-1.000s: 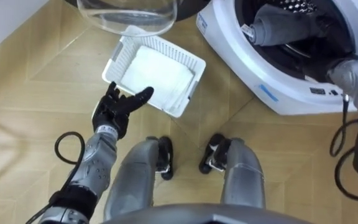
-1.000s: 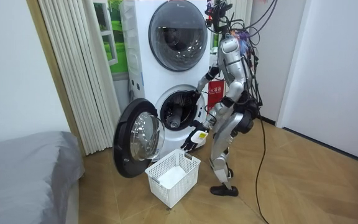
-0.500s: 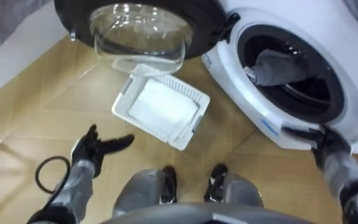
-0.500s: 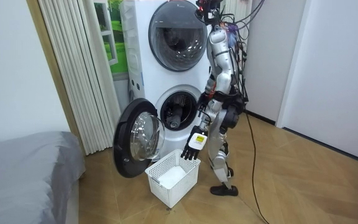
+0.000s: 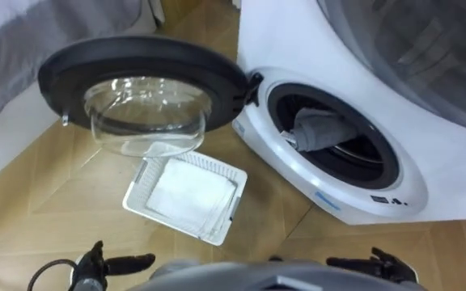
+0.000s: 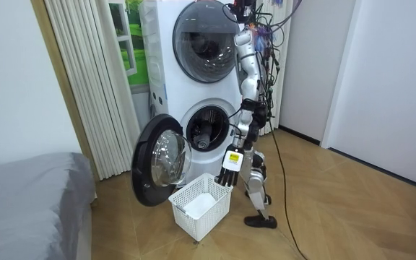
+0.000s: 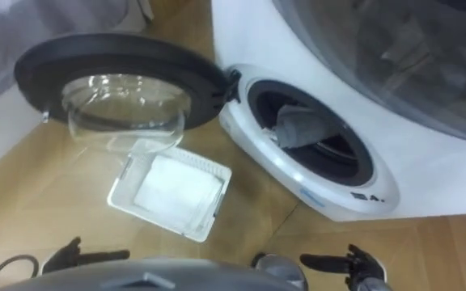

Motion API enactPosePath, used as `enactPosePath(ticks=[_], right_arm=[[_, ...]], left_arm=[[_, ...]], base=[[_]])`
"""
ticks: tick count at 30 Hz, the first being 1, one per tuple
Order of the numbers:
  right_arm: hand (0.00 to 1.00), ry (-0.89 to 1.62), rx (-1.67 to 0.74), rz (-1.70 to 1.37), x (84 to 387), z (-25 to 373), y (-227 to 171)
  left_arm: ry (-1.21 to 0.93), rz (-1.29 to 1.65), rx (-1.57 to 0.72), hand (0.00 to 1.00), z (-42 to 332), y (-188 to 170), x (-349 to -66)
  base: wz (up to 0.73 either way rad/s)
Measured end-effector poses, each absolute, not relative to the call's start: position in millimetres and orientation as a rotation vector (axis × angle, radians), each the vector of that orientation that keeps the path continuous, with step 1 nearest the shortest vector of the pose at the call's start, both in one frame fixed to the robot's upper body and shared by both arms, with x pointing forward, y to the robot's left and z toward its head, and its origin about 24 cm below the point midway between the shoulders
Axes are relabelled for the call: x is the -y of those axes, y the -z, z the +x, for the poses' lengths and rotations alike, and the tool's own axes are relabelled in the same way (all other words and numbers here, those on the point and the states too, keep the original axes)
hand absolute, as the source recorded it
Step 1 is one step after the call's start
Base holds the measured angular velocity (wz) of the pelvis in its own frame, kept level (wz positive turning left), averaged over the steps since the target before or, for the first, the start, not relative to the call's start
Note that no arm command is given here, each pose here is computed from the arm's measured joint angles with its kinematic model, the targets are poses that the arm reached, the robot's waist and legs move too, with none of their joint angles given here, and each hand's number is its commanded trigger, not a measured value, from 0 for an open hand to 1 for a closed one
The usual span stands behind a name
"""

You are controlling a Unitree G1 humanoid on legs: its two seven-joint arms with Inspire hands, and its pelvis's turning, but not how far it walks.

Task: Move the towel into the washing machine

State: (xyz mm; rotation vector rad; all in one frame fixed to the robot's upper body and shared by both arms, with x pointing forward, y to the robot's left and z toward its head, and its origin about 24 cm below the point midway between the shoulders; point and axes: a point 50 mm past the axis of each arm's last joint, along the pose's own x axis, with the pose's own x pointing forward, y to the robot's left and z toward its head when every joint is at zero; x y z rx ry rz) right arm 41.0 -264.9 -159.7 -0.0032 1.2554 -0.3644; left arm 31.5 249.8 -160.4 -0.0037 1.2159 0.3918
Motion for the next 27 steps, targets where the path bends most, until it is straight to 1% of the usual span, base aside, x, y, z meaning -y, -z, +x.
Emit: enactPosePath(ticks=[3,8,13,15,17,18,22,24,27], right_arm=[[0.0,0.316,-1.248,-0.031,260.2,42.6,160.0],[0.0,0.273,-1.265,0.009,248.2,38.6,163.9],[0.0,0.262,-1.283,0.031,240.1,34.4,166.6],[0.0,0.255,-1.289,0.043,235.1,34.6,167.9],[0.0,0.31,-1.316,0.073,236.6,22.6,168.8],[0.0,0.329,-1.33,0.081,236.9,19.5,169.3],[0.0,0.318,-1.333,0.064,238.9,25.4,168.8],[0.0,0.32,-1.341,0.065,240.1,26.9,168.7],[0.0,0.3,-1.341,0.063,239.0,36.1,168.6]], left_arm=[[-0.4,-0.015,-1.251,0.0,24.6,162.9,-246.4],[-0.44,-0.068,-1.283,0.0,16.9,166.9,-237.2],[-0.5,-0.104,-1.313,0.0,10.9,167.2,-239.9],[-0.53,-0.113,-1.308,0.0,11.2,166.4,-243.9],[-0.497,-0.087,-1.258,0.0,29.7,164.3,-244.7],[-0.498,-0.074,-1.257,0.0,28.4,164.0,-244.6],[-0.506,-0.006,-1.35,0.0,8.2,165.2,-247.1],[-0.504,-0.022,-1.37,0.0,4.6,167.1,-241.6],[-0.496,-0.024,-1.327,0.0,22.3,166.5,-242.1]], base=[[-0.17],[-0.06],[-0.06],[0.34],[0.9],[0.17],[-0.52],[0.13],[0.12]])
